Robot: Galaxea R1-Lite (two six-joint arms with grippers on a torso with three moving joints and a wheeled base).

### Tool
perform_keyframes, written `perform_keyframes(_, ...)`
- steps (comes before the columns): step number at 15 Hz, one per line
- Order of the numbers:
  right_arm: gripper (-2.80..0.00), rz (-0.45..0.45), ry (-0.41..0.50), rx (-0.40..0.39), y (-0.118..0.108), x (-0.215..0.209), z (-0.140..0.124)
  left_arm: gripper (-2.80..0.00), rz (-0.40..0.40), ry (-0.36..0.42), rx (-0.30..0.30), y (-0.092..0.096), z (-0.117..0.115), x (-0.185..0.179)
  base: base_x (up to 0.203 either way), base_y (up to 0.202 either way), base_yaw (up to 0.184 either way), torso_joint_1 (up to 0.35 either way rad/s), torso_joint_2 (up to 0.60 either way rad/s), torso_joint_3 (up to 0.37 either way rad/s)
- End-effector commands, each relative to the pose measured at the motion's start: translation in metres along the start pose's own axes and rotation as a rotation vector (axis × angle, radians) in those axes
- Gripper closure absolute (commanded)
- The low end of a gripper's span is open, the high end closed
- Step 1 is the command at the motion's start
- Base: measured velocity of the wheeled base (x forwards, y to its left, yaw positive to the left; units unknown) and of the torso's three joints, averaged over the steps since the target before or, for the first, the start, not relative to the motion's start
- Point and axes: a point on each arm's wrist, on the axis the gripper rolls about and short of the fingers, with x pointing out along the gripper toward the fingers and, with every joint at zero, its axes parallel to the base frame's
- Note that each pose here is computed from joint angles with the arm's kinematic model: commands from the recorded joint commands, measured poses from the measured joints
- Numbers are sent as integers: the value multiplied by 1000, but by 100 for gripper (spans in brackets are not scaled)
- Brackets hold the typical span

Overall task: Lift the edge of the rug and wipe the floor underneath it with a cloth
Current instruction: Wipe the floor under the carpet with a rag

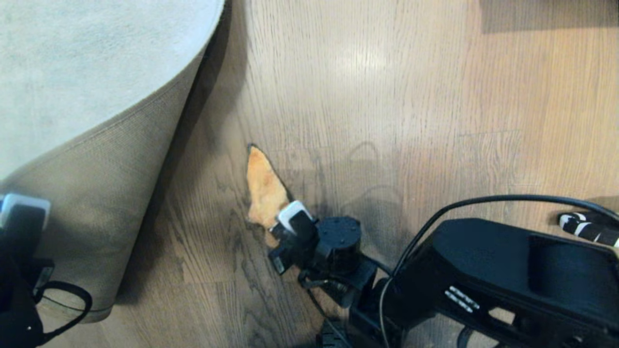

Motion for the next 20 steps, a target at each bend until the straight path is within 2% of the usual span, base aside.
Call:
perform_keyframes(1, 0, 106, 71, -29, 39, -13, -23, 0, 4, 0, 0, 0, 0, 0, 0, 0, 0, 0, 0, 0)
perform_keyframes(3, 0, 158, 117, -64, 61, -14, -47, 0, 3, 3, 5, 0, -1, 0, 0, 0, 0, 0, 0, 0)
perform_keyframes(5, 0, 178, 130, -73, 72, -9, -62, 0, 3, 8, 11, -1, -3, -1, 0, 0, 0, 0, 0, 0)
perform_keyframes(9, 0, 145, 45, -53, 75, 25, -67, 0, -2, 11, 20, -2, -4, 0, 0, 0, 0, 0, 0, 0)
perform_keyframes(12, 0, 85, -42, -34, 59, 56, -53, 0, -6, 15, 30, -4, -5, 0, 0, 0, 0, 0, 0, 0)
perform_keyframes(14, 0, 24, -72, -27, 31, 72, -39, 0, -8, 18, 36, -5, -5, 1, 0, 0, 0, 0, 0, 0)
perform_keyframes(16, 0, -22, -105, -22, 7, 73, -16, 0, -8, 19, 38, -7, -3, 2, 0, 0, 0, 0, 0, 0)
perform_keyframes(20, 0, -63, -163, -18, -18, 51, 38, 0, -8, 22, 42, -7, -4, 2, 0, 0, 0, 0, 0, 0)
